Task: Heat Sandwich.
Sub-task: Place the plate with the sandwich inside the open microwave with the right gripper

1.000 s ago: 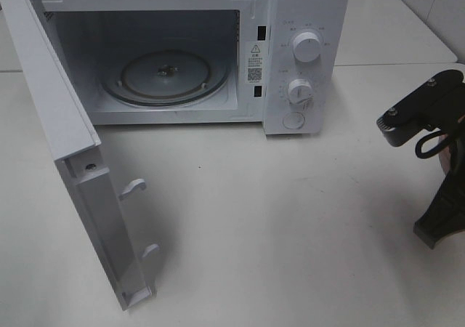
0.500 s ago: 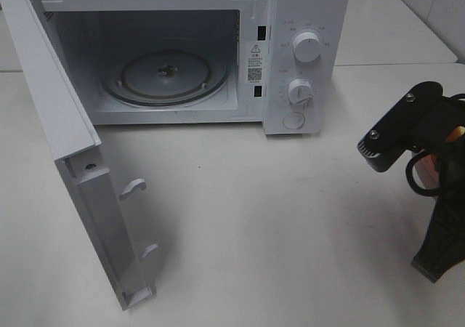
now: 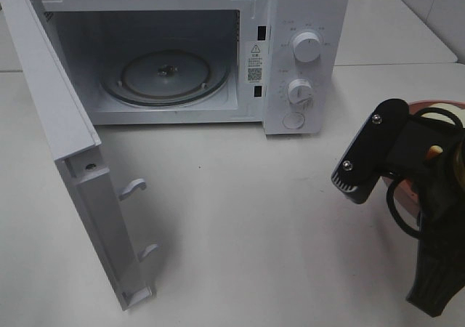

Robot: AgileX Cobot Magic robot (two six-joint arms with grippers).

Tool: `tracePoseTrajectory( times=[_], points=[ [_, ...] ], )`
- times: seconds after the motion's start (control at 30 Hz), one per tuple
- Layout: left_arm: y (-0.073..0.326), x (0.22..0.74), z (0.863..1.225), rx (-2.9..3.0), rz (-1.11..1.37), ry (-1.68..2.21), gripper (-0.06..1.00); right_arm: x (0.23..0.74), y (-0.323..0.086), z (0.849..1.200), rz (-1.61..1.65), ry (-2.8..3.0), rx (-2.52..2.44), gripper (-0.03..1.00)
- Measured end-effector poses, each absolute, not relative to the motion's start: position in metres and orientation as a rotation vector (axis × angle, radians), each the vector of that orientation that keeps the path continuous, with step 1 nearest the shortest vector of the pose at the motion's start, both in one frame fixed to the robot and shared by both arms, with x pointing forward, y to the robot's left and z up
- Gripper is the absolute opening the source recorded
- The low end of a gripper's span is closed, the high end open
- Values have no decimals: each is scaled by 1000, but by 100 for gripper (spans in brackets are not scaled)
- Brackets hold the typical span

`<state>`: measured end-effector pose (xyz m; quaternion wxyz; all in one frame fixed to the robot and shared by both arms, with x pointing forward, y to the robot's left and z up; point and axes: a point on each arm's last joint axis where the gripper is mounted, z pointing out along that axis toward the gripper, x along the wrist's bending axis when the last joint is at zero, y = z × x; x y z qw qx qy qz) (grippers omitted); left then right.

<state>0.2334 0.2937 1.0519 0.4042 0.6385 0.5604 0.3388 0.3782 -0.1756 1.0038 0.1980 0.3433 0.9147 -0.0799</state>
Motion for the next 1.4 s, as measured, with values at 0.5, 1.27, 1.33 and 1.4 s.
tracePoseTrajectory(
  times=[0.5,1.27,1.33,1.4],
  points=[
    [294,233,1052,1612,855,1415,99,360,-158,1004,-225,2659,626,5],
    [294,233,1052,1612,855,1415,99,356,-144,1003,-183,2744,1,5],
    [294,233,1052,1612,855,1415,99,356,-144,1003,-185,2744,-50,5],
    [294,233,1052,1612,855,1415,99,356,-143,1003,-188,2744,-75,5]
  ],
)
